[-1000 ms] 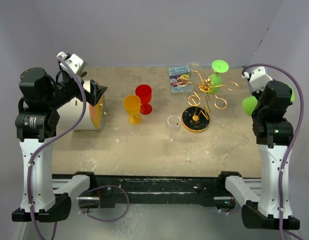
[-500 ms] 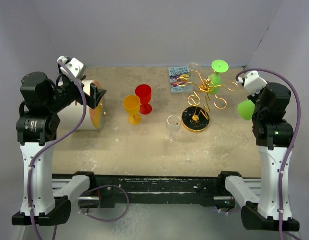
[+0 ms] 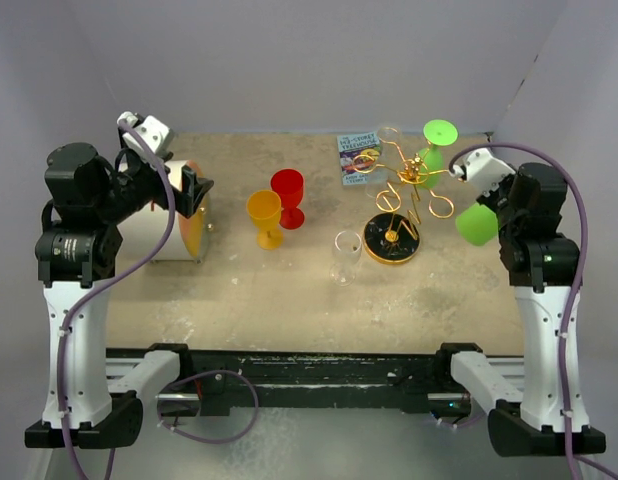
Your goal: Place the wine glass upside down on the wine glass rack
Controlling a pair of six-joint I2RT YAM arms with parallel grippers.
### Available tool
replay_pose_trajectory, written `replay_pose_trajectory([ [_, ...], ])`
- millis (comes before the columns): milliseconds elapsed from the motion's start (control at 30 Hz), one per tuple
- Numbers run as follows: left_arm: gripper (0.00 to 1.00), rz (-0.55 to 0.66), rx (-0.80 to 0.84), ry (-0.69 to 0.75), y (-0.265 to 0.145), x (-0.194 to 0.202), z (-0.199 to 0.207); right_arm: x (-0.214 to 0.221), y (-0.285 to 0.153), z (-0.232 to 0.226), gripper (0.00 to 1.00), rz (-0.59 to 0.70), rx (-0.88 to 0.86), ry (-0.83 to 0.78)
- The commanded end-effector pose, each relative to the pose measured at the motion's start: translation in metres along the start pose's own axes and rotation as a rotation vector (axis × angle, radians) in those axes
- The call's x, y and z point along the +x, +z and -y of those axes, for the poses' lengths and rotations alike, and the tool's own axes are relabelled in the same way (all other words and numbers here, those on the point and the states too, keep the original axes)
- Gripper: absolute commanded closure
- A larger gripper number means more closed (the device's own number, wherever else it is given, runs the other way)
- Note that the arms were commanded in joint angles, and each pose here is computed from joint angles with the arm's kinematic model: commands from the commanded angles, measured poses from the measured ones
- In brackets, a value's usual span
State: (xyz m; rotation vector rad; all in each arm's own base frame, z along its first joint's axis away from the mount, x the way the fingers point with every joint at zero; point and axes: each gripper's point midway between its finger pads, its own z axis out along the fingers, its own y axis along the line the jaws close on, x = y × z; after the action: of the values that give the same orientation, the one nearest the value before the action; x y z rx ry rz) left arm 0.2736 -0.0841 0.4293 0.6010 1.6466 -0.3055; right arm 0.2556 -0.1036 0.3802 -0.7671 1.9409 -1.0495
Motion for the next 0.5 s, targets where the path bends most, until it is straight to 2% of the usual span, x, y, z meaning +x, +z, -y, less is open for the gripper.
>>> replay_pose_trajectory([
  [0,0.01,0.028,-0.021,0.012,0.001,-0.005,-0.005,-0.031,0.003,-0.004,1.0,0.139,-0.054,-0.03],
  [467,0.01,0.032,0.001,0.007,0.001,-0.002,-0.001,-0.078,0.001,-0.036,1.0,0.362,-0.218,-0.102],
])
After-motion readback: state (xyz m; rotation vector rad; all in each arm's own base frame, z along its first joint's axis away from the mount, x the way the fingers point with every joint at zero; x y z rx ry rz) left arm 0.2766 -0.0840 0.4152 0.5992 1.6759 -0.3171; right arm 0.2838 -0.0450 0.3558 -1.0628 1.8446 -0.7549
